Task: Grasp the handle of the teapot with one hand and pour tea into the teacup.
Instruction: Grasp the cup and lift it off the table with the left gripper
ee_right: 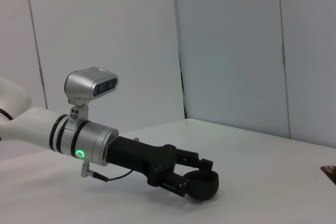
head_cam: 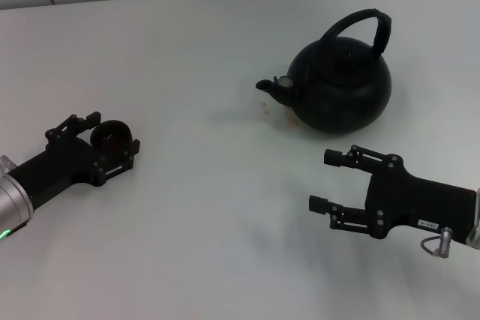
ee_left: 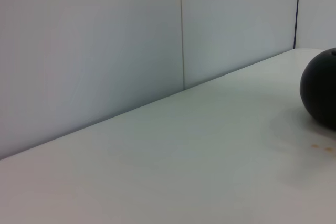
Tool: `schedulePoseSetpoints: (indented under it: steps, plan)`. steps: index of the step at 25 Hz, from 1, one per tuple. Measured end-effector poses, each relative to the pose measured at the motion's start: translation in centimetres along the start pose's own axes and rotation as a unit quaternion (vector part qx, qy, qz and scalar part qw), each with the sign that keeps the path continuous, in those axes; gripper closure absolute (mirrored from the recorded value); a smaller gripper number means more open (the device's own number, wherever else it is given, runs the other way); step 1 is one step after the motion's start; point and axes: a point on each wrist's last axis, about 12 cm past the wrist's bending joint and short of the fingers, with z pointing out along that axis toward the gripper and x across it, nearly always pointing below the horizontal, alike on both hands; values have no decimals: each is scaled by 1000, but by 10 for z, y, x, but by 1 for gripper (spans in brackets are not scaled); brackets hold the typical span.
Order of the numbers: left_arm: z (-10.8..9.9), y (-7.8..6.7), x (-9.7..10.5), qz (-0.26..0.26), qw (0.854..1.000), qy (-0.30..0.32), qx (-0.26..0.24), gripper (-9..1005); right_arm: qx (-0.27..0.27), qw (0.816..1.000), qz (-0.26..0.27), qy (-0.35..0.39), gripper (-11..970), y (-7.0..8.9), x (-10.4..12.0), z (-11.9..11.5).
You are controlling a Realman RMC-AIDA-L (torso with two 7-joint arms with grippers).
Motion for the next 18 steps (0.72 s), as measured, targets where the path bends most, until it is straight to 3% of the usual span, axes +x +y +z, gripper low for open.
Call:
schedulePoseSetpoints:
  steps: [18]
  plan:
    - [1, 0, 0, 0, 1000, 3, 0, 147, 1, 1000, 0, 0, 182, 0, 0, -1]
